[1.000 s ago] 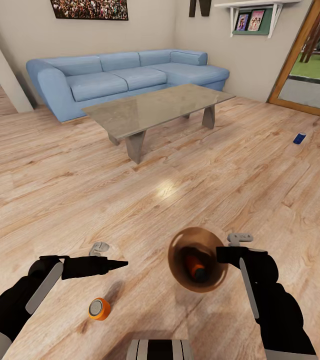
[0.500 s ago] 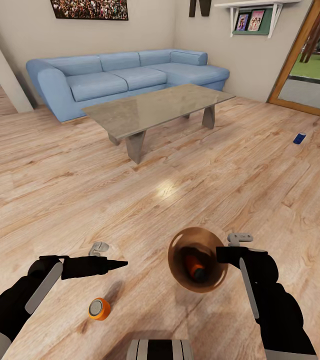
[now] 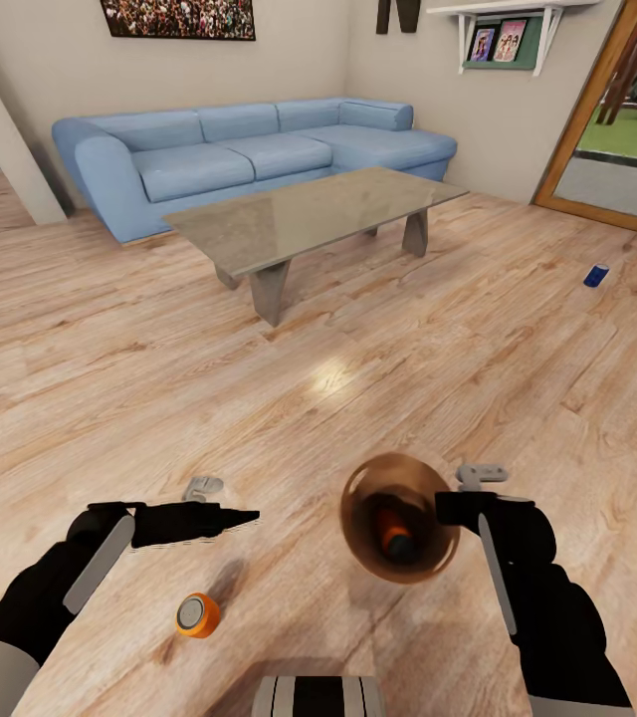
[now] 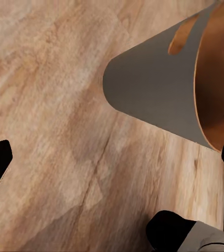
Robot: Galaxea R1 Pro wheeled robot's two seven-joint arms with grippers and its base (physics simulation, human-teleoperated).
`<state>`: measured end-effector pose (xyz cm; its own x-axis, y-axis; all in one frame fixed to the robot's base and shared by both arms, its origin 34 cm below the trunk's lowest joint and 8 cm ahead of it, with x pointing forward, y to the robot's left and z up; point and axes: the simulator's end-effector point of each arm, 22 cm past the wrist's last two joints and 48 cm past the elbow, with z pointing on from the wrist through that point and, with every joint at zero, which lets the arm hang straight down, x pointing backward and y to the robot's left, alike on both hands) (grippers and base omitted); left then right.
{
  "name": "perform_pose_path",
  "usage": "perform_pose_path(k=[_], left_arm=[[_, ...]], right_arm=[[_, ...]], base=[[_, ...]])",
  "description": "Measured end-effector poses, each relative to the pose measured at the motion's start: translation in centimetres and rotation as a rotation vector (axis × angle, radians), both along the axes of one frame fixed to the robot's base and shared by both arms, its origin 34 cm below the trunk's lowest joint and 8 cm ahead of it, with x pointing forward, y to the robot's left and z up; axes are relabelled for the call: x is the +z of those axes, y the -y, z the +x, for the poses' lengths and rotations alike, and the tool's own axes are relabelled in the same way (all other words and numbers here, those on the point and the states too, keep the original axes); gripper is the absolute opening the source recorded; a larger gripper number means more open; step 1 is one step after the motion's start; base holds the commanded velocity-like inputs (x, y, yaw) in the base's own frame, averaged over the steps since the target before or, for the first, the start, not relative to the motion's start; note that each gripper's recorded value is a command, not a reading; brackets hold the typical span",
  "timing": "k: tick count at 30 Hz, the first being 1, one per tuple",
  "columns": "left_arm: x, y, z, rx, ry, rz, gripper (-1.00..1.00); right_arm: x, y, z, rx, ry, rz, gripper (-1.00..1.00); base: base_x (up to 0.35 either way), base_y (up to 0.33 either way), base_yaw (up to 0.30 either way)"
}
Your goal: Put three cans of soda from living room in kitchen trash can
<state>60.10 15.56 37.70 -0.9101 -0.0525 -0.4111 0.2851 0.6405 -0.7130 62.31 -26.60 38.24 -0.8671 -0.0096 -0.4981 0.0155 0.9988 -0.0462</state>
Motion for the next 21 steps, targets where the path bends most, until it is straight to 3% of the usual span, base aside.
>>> perform_pose_path(k=[9, 17, 20, 21], left_arm=[[1.1, -1.1, -1.6, -0.016, -0.016, -0.036, 1.0], [2.2, -0.1, -1.8, -0.043, -0.006, -0.075, 1.0], [2.3, 0.1, -1.8, -0.041, -0.012, -0.072, 1.0], [0.6, -1.1, -1.4, -0.006, -0.035, 0.02, 1.0]], right_arm=[[0.0, 1.1, -0.1, 0.001, -0.004, -0.056, -1.0], [0.1, 1.5, -0.1, 0.001, -0.007, -0.079, -1.0], [0.0, 1.6, -0.2, 0.001, -0.008, -0.085, -1.0], [0.1, 1.4, -0.1, -0.001, -0.003, -0.068, -1.0]], base=[[0.0, 0.0, 0.0], [0.0, 0.0, 0.0], [0.0, 0.0, 0.0], [0.0, 0.0, 0.0]])
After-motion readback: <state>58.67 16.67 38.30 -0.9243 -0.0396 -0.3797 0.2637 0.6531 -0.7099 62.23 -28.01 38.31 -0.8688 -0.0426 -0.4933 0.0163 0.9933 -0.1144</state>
